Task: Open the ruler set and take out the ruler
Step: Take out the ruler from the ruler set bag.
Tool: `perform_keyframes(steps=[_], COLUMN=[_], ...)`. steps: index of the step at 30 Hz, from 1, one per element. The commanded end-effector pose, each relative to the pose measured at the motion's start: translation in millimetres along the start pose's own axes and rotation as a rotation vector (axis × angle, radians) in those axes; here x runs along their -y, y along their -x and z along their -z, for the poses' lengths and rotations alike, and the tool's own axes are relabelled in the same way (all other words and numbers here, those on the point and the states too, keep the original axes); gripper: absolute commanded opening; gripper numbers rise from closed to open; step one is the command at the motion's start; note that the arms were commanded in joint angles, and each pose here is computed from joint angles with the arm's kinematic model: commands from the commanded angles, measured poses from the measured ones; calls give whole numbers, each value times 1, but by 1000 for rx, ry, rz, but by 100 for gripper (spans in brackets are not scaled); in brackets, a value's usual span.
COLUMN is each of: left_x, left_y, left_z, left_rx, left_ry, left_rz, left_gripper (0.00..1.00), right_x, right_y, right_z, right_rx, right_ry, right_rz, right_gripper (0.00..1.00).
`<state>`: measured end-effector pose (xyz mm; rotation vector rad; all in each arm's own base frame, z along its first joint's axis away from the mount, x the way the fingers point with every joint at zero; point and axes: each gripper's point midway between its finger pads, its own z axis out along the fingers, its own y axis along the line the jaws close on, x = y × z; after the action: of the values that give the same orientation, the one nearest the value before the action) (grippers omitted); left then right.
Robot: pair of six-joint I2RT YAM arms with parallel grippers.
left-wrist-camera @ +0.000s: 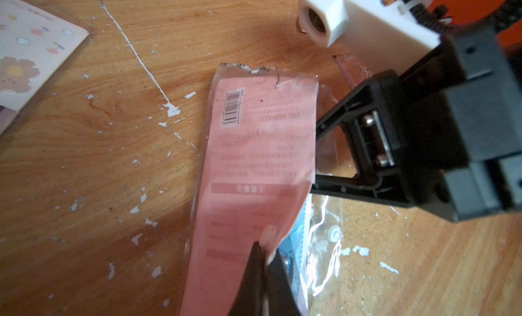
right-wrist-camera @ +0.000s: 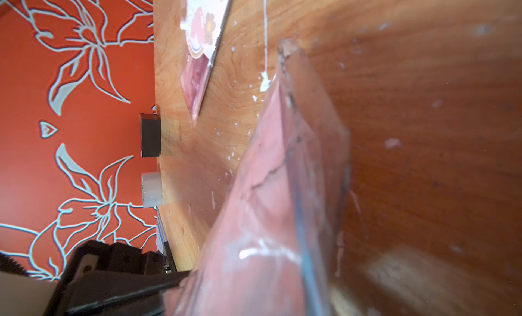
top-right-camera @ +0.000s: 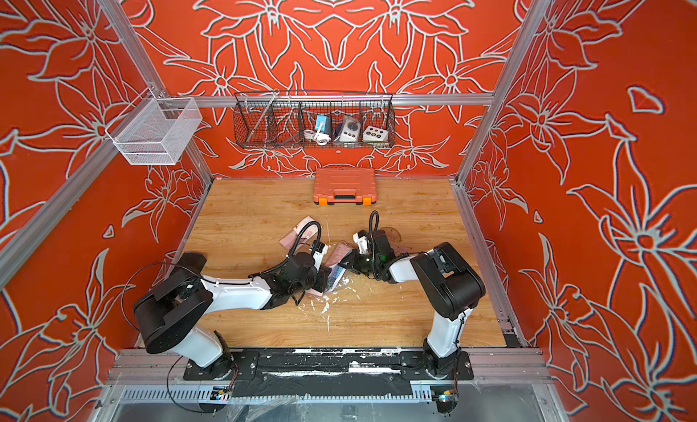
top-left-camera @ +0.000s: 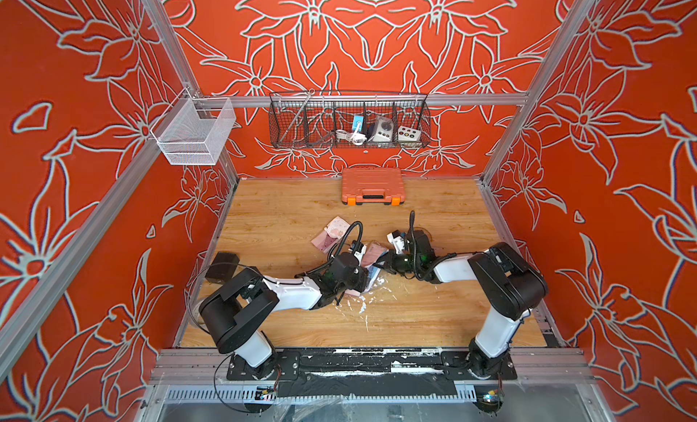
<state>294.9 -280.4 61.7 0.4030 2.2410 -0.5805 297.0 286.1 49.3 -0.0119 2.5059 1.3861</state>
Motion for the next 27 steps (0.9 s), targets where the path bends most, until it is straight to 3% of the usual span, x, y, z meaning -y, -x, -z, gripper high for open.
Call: perform_keyframes(steps=[1,16,27], left_x=[-8,-18,-8], left_y=[-9,-12,-6], left_z=[-5,-4,-4], left_rx=[-40,-51,-51], left_ry=[44,103,55], left_rz=[2,22,15], left_gripper=[0,0,0], right_x=[-7,-5,4], right_y=[2,-4,14], right_z=[10,33,18], right_rx=[22,17,89], right_ry=[7,-85,-69], right_rz=[24,97,-41], right_gripper=[0,3,3])
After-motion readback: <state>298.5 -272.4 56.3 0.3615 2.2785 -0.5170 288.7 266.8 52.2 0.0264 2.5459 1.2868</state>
